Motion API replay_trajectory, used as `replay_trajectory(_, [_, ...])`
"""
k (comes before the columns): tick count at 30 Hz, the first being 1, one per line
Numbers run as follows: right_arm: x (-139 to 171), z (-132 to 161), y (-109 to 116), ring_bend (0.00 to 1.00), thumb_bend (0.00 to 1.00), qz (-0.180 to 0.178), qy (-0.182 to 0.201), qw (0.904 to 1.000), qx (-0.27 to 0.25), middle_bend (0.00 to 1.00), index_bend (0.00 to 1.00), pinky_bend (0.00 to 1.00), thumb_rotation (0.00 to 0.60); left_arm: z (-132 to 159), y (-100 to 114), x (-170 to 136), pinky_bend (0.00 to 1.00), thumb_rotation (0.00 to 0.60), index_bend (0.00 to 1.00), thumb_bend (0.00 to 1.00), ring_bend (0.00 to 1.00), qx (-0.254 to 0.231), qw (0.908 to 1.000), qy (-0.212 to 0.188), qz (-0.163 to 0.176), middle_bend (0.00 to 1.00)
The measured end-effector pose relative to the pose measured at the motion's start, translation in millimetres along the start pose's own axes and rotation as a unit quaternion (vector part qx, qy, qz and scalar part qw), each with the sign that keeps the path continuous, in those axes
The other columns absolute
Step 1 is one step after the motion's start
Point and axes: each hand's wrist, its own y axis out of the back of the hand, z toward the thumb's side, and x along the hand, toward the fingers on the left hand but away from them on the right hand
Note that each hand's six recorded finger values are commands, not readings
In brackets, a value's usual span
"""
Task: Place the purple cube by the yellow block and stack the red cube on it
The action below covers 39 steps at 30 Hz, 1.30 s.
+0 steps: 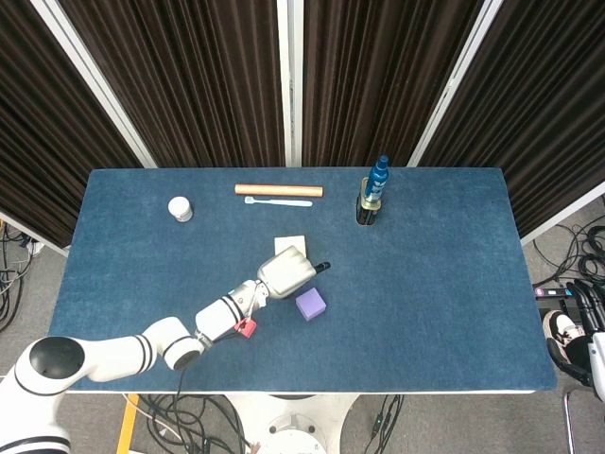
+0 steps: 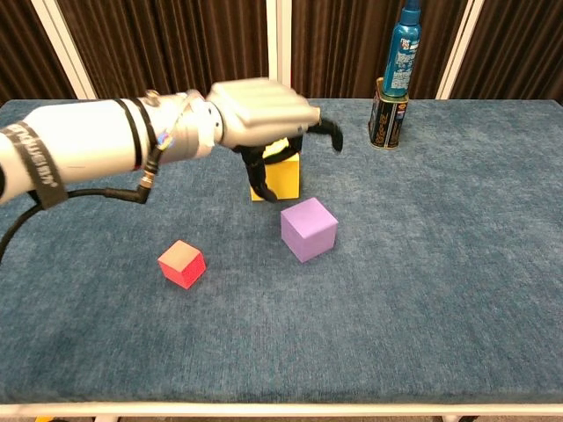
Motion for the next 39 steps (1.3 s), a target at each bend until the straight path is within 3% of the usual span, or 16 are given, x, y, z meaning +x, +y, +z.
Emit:
replay_trajectory(6, [2, -1, -1, 0.00, 0.24, 0.000, 0.003, 1.0000, -0.002, 0.07, 0.00, 0.06, 0.600, -4, 19, -26, 0.98, 0.600, 0.22, 0.06, 0.94, -0.051, 0.9975, 0.018, 0.047, 0.86])
replay_trajectory(11, [3, -1, -1, 0.00, 0.24, -0.002, 0.007, 1.0000, -0.004, 0.07, 0.00, 0.06, 0.600, 13, 26, -40, 0.98, 0.600, 0.20, 0.04, 0.94, -0.077, 0.9954, 0.004, 0.058, 0.86])
replay_trajectory(17, [5, -2, 2, 0.00, 0.24, -0.005, 0.003, 1.0000, -0.002, 0.07, 0.00, 0.06, 0.600, 44, 17, -29, 0.98, 0.600, 0.15, 0.00, 0.94, -0.062, 0.9966, -0.024, 0.049, 0.87])
replay_trajectory(26, [5, -6, 3, 0.00, 0.24, -0.005, -0.007, 1.0000, 0.001, 0.07, 0.00, 0.06, 0.600, 81, 1, 4, 0.98, 0.600, 0.14, 0.00, 0.94, -0.030, 0.9976, -0.050, 0.037, 0.87])
replay_trajectory(39, [5, -9, 6, 0.00, 0.24, -0.006, -0.015, 0.9999, 0.005, 0.07, 0.00, 0.06, 0.600, 83, -22, 25, 0.98, 0.600, 0.14, 0.00, 0.94, 0.033, 0.9985, -0.031, 0.030, 0.88])
